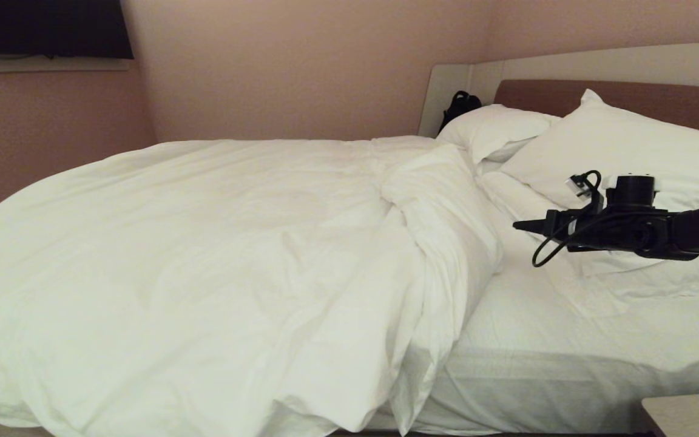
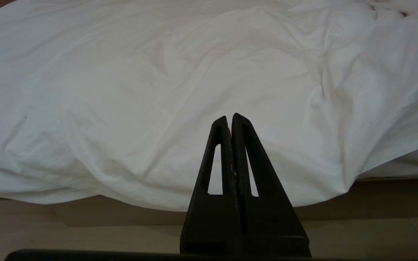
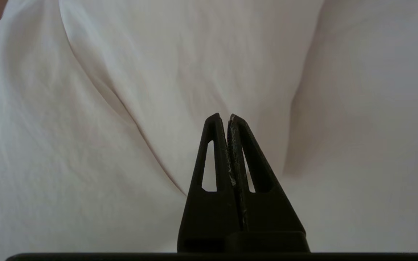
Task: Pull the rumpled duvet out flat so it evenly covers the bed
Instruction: Flatten the corners of the folded blanket
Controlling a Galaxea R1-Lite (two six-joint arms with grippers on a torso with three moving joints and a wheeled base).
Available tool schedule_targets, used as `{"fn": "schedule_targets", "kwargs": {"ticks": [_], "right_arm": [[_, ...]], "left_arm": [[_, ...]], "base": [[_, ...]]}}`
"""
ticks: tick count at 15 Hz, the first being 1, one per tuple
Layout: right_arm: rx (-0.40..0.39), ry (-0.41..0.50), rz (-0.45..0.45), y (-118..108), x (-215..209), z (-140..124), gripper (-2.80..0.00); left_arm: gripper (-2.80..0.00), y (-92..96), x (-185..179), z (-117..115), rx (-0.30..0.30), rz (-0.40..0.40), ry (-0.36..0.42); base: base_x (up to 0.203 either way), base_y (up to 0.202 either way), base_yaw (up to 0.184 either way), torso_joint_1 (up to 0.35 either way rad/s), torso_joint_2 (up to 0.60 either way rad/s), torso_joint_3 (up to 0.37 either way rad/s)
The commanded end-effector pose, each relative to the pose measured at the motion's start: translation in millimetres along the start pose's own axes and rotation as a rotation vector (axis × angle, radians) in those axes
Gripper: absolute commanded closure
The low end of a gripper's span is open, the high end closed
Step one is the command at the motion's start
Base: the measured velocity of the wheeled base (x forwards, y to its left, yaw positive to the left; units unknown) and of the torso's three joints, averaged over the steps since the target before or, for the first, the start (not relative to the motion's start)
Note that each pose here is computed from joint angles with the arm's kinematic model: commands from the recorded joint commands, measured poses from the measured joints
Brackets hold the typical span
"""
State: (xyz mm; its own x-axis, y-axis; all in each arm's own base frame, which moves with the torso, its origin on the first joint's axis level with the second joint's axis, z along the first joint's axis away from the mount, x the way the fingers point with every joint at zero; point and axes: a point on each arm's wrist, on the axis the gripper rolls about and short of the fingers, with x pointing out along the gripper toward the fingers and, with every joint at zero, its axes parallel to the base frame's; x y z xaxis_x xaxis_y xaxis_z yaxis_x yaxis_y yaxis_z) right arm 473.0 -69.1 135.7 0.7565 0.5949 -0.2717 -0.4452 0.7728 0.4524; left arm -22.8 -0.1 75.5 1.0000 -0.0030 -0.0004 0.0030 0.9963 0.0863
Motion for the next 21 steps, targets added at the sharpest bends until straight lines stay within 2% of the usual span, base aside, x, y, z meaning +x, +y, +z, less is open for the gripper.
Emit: {"fn": "schedule_targets", "kwargs": {"ticks": [1, 2, 4, 8, 11, 14, 17, 21], "right_arm": [[0.017, 0.030, 0.064, -10, 8, -11, 0.00], [0.021, 0.035, 0.075, -11, 9, -12, -2.80], [0.023, 0.043, 0.116, -15, 13, -15, -2.80], [0.034, 0.059, 0.135, -25, 21, -25, -2.80], [0.033, 0.077, 0.262, -36, 27, -31, -2.80], [0.021, 0.072, 0.336, -53, 31, -33, -2.80], [0.009, 0.082, 0.471, -62, 34, -33, -2.80], [-0.003, 0.079, 0.506, -69, 37, -36, -2.80]], "left_arm": [[0.00, 0.0, 0, 0, 0.001, 0.000, 0.001], [0.00, 0.0, 0, 0, 0.001, 0.000, 0.000], [0.00, 0.0, 0, 0, 0.000, 0.000, 0.000], [0.00, 0.0, 0, 0, 0.001, 0.000, 0.000], [0.00, 0.0, 0, 0, 0.001, 0.000, 0.000], [0.00, 0.0, 0, 0, 0.000, 0.000, 0.000], [0.00, 0.0, 0, 0, 0.001, 0.000, 0.000], [0.00, 0.0, 0, 0, 0.001, 0.000, 0.000]], "base": [[0.000, 0.000, 0.000, 0.000, 0.00, 0.000], [0.000, 0.000, 0.000, 0.000, 0.00, 0.000], [0.000, 0.000, 0.000, 0.000, 0.00, 0.000], [0.000, 0.000, 0.000, 0.000, 0.00, 0.000], [0.000, 0.000, 0.000, 0.000, 0.00, 0.000], [0.000, 0.000, 0.000, 0.000, 0.00, 0.000], [0.000, 0.000, 0.000, 0.000, 0.00, 0.000], [0.000, 0.000, 0.000, 0.000, 0.00, 0.000]]}}
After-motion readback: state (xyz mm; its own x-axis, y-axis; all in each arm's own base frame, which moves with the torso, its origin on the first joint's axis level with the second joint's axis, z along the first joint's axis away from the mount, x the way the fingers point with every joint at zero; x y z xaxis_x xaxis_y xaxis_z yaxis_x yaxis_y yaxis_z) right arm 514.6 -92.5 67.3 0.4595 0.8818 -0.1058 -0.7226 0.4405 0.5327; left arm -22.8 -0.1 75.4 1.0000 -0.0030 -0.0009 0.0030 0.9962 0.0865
